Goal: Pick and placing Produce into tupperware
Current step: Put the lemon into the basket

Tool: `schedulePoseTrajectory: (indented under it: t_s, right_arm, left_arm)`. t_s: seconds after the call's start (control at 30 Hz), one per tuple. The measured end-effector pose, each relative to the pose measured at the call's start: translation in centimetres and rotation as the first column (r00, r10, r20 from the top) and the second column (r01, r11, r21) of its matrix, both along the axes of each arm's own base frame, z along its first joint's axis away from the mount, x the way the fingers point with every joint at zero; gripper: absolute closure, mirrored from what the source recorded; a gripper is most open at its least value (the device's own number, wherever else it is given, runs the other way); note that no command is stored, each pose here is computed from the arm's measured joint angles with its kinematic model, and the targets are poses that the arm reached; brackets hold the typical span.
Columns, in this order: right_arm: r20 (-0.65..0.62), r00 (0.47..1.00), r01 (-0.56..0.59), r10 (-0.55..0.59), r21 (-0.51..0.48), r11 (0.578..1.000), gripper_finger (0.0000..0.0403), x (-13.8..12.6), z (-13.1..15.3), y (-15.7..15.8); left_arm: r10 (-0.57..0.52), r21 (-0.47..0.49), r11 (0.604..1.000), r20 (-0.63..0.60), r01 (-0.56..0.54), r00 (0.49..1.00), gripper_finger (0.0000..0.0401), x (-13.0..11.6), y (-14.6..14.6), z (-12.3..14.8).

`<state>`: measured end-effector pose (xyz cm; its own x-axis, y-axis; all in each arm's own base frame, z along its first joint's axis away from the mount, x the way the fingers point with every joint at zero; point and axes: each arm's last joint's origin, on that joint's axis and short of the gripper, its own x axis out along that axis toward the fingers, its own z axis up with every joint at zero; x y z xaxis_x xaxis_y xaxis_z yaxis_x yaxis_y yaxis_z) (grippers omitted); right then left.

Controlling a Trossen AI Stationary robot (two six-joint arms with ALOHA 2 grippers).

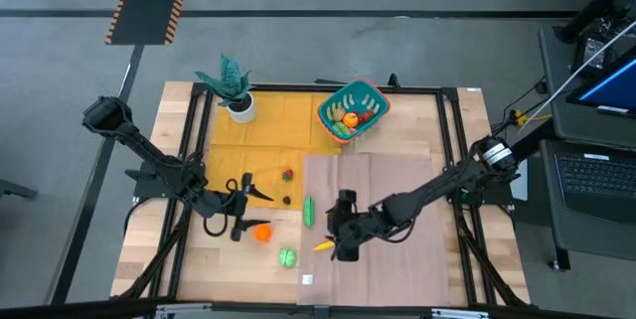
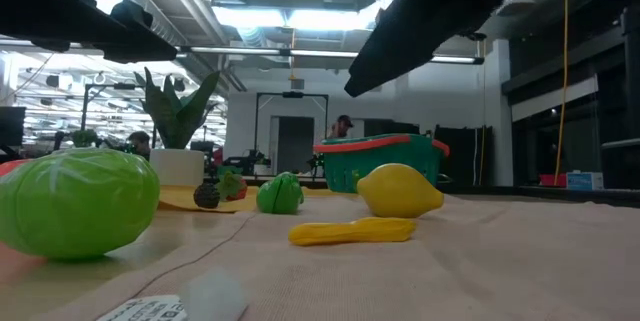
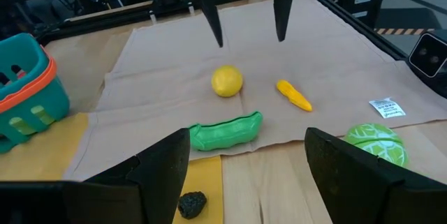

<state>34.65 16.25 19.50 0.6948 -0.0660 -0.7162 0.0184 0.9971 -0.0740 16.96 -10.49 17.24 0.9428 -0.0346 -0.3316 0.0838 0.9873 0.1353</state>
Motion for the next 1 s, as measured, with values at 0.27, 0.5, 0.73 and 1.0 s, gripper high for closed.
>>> schedulePoseTrajectory:
  t_s: [0.27,0.5,0.73,1.0]
  right_arm:
    - [-0.035,0.995,0.092,-0.091,0.049,0.995,0.0082,-0.1,-0.3,-0.6]
    - [-0.085,0.988,0.137,-0.132,0.054,0.989,0.0082,-0.5,-0.7,-0.8]
    - [-0.15,0.979,0.145,-0.139,0.027,0.989,0.0082,-0.1,-3.3,-0.6]
    - [-0.193,0.97,0.152,-0.15,-0.004,0.988,0.0082,0.2,-5.0,-0.7]
  left_arm:
    - [0.0,0.0,1.0,0.0,0.0,1.0,0.0126,0.0,0.0,0.0]
    - [0.0,0.0,1.0,0.0,0.0,1.0,0.0126,0.0,0.0,0.0]
    - [0.0,0.003,1.0,-0.004,0.0,1.0,0.0126,0.0,0.0,0.0]
    - [0.001,0.02,1.0,-0.027,0.0,1.0,0.0126,-0.1,0.1,-0.3]
